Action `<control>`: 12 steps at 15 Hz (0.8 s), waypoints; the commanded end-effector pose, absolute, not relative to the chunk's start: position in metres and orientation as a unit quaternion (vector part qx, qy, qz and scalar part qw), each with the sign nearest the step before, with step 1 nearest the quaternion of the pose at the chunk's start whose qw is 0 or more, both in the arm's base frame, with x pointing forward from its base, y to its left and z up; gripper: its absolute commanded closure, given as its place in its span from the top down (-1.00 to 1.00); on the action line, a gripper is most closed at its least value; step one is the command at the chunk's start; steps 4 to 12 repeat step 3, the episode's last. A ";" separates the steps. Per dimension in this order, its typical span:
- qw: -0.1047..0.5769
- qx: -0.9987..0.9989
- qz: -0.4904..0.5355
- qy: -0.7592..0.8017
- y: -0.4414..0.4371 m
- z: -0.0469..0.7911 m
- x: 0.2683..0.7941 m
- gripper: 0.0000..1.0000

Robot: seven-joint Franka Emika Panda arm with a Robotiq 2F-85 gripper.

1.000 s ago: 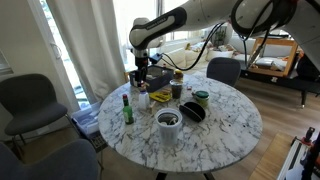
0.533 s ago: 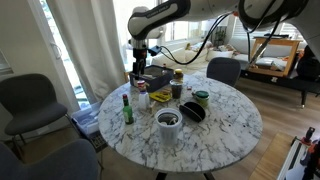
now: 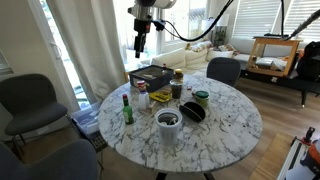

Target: Put the small orange container on top of the white container on the left

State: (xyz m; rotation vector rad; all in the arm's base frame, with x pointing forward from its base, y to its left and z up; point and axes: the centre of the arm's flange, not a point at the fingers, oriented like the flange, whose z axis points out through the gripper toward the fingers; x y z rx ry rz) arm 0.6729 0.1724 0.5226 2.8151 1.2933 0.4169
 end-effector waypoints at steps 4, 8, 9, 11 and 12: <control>0.008 0.894 0.136 0.427 0.173 0.524 0.665 1.00; 0.008 0.894 0.136 0.427 0.173 0.524 0.665 1.00; 0.008 0.894 0.136 0.427 0.173 0.524 0.665 1.00; 0.008 0.894 0.136 0.427 0.173 0.524 0.665 1.00; 0.008 0.894 0.136 0.427 0.173 0.524 0.665 1.00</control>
